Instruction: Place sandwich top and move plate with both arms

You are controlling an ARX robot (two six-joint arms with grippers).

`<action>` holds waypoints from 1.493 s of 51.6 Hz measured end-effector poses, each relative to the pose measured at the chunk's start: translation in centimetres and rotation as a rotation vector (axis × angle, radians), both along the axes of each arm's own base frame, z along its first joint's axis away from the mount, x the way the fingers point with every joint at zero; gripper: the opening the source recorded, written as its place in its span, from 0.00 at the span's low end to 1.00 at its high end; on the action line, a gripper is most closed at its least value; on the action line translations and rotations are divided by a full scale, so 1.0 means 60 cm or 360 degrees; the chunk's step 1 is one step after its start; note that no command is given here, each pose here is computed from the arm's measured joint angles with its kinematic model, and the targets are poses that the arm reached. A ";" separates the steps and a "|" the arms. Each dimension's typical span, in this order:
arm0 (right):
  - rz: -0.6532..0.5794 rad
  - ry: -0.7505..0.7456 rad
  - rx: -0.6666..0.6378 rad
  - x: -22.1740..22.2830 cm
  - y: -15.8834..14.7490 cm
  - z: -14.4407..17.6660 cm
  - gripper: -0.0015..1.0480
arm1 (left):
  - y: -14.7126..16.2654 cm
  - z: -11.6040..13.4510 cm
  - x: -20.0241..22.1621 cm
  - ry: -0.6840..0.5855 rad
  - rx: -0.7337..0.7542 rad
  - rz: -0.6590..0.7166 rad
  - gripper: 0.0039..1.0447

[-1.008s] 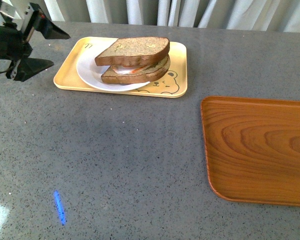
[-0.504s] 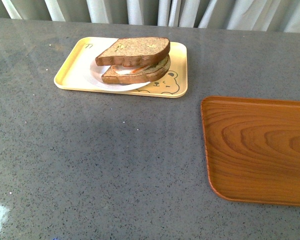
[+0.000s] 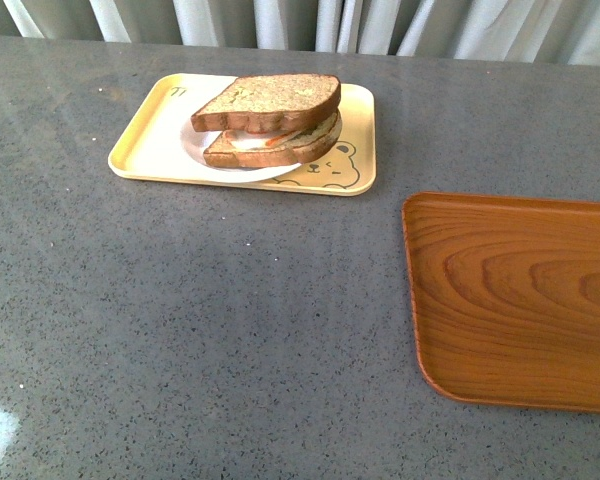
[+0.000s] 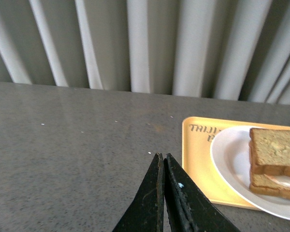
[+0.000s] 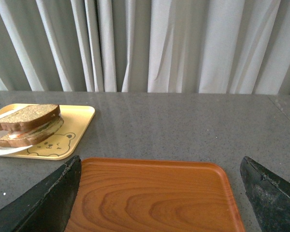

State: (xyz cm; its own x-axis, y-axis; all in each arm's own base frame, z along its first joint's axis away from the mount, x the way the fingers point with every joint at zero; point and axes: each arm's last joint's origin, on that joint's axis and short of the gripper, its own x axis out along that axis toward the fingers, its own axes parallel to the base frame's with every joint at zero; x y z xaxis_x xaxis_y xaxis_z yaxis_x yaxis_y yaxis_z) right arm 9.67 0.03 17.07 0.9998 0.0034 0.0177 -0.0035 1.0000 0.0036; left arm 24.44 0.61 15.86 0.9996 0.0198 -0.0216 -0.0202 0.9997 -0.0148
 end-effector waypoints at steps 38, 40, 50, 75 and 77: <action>0.0000 0.0000 0.0000 0.000 0.000 0.000 0.91 | -0.010 0.008 -0.152 -0.0016 0.0006 -0.0027 0.01; 0.0000 0.0000 0.0000 0.000 0.000 0.000 0.91 | -0.010 0.008 -0.156 -0.0016 0.0006 -0.0027 0.01; 0.0000 0.0000 0.0000 0.000 0.000 0.000 0.91 | -0.010 0.012 -0.174 -0.0026 0.0007 -0.0028 0.01; 0.0000 0.0000 0.0000 0.000 0.000 0.000 0.91 | -0.010 0.022 -0.209 -0.0060 0.0007 -0.0028 0.01; 0.0001 0.0000 0.0000 0.000 0.000 0.000 0.91 | -0.010 0.022 -0.210 -0.0059 0.0007 -0.0028 0.01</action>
State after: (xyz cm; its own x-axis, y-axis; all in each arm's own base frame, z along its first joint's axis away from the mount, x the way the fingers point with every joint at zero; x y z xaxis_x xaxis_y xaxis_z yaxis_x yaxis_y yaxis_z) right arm 9.67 0.04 17.07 0.9998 0.0038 0.0177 -0.0039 1.0000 0.0036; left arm 11.81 0.03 17.17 0.9999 0.0023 0.0158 -0.0021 0.9999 -0.0109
